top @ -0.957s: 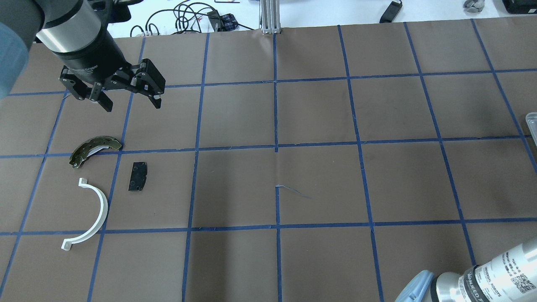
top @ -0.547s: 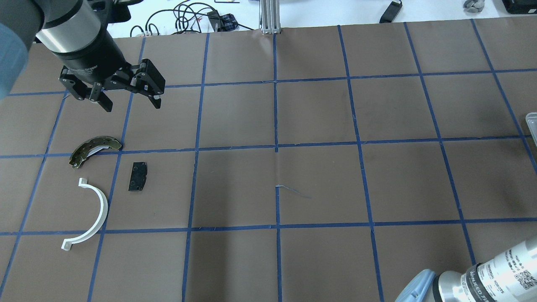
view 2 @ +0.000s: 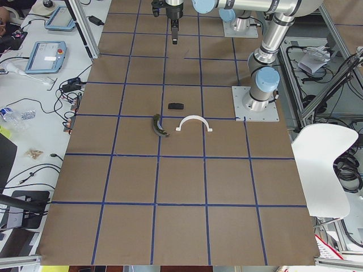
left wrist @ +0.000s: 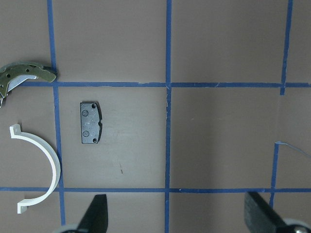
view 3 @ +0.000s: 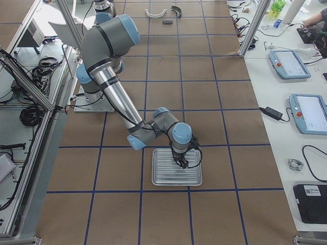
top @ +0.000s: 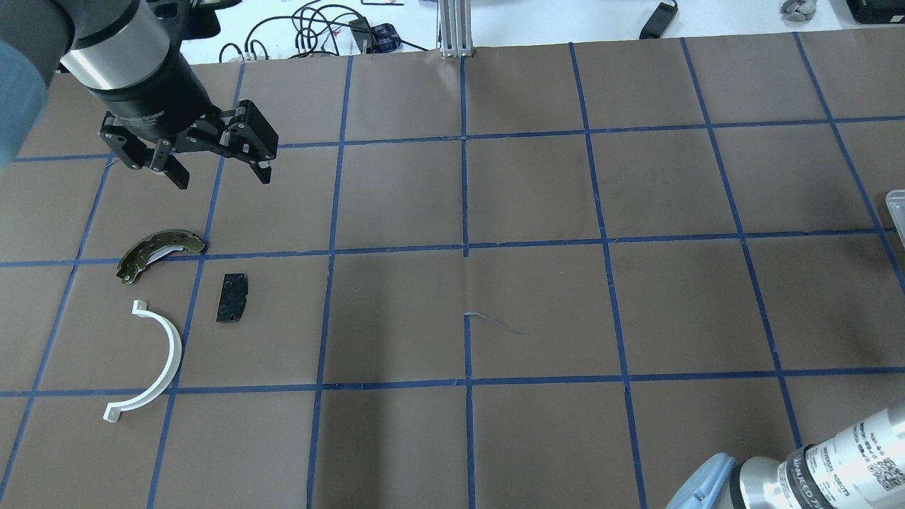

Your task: Place bearing gear from tray to pile

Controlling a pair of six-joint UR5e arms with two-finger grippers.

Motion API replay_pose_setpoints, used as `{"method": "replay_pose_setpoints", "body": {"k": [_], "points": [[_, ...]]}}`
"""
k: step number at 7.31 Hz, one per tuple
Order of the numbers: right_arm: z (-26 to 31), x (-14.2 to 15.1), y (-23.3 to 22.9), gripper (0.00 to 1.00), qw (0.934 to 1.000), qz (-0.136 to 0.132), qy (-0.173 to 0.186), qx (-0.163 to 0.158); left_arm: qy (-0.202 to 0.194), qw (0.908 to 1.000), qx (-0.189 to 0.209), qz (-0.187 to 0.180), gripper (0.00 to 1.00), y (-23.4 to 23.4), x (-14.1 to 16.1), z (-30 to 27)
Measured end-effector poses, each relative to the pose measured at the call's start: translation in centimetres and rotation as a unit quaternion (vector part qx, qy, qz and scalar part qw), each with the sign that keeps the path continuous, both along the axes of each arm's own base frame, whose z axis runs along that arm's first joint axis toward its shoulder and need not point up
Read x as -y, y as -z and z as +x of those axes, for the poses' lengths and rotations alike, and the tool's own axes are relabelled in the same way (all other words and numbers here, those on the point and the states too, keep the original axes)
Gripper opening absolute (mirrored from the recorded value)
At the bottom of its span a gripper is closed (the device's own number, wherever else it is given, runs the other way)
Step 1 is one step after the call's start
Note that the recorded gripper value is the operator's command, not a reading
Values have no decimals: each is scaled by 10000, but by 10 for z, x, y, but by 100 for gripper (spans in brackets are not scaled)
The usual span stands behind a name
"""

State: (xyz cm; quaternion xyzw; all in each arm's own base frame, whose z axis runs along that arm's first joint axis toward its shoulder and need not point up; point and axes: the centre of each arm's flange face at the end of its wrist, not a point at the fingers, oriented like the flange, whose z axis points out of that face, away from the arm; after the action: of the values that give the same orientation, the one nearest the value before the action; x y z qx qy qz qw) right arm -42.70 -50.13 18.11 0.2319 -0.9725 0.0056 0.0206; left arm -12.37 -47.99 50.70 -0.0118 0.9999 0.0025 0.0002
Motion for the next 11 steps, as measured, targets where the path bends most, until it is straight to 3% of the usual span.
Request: {"method": "replay_pose_setpoints", "body": {"k": [1, 4, 5, 9, 11], "points": [[-1, -3, 1, 65, 10000, 31, 13, 42, 0, 10000, 0, 2, 100, 0, 0, 0], [-5, -8, 2, 33, 9999, 70, 51, 88, 0, 10000, 0, 3, 100, 0, 0, 0], [-5, -9, 2, 27, 9999, 68, 53, 86, 0, 10000, 0, 2, 100, 0, 0, 0], [-5, -9, 2, 20, 9999, 81, 90, 83, 0, 10000, 0, -4, 100, 0, 0, 0], [-1, -12, -25, 17, 9998, 112, 173, 67, 0, 10000, -3, -5, 100, 0, 0, 0]]}}
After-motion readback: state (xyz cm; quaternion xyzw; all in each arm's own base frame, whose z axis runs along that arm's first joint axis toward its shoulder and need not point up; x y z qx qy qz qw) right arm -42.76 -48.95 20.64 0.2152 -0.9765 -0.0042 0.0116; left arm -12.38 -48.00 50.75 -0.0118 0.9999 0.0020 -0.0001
